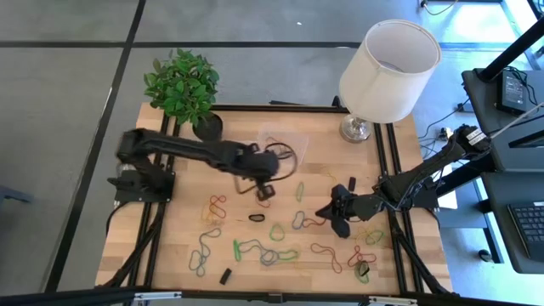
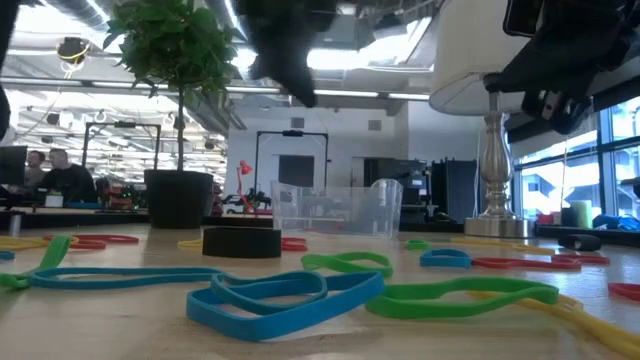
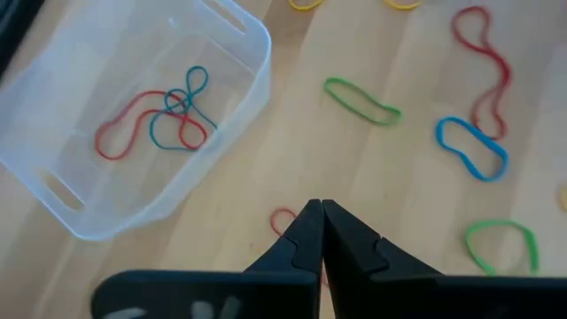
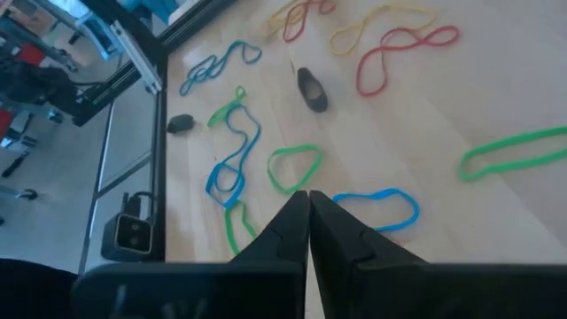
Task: Pick and place rubber bands into bin
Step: Put the yellow rubber band into the transparent bin
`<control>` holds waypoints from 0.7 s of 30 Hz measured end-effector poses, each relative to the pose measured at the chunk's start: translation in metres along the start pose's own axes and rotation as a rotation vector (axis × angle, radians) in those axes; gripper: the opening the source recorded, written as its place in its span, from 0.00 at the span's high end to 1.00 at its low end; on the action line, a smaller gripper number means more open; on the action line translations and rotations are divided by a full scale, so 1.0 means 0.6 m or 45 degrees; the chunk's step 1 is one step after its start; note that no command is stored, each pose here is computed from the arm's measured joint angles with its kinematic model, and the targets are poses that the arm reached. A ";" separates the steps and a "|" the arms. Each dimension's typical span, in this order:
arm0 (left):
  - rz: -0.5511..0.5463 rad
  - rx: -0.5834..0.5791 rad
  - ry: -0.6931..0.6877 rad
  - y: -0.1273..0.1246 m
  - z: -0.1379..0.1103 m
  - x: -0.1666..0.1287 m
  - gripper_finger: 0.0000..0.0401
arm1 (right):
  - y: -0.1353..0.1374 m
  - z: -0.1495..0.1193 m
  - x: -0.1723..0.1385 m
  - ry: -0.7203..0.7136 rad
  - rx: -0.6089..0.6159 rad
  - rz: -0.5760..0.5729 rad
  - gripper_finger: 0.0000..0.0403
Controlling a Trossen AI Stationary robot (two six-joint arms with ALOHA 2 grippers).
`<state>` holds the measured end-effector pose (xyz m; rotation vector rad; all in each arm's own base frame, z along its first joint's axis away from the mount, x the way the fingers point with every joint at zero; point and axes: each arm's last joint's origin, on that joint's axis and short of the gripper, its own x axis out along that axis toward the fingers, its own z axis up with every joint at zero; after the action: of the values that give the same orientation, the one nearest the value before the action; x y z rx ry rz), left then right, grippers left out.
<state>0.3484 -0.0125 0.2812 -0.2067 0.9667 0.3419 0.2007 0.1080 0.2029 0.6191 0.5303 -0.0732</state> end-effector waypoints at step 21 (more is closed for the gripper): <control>-0.319 0.101 -0.635 0.132 -0.302 -0.091 1.00 | 0.038 0.131 0.041 -0.042 -0.026 -0.515 1.00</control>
<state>0.1511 -0.0079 0.2246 -0.1570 0.4532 0.1130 0.2623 0.0841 0.2568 0.4828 0.6176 -0.4587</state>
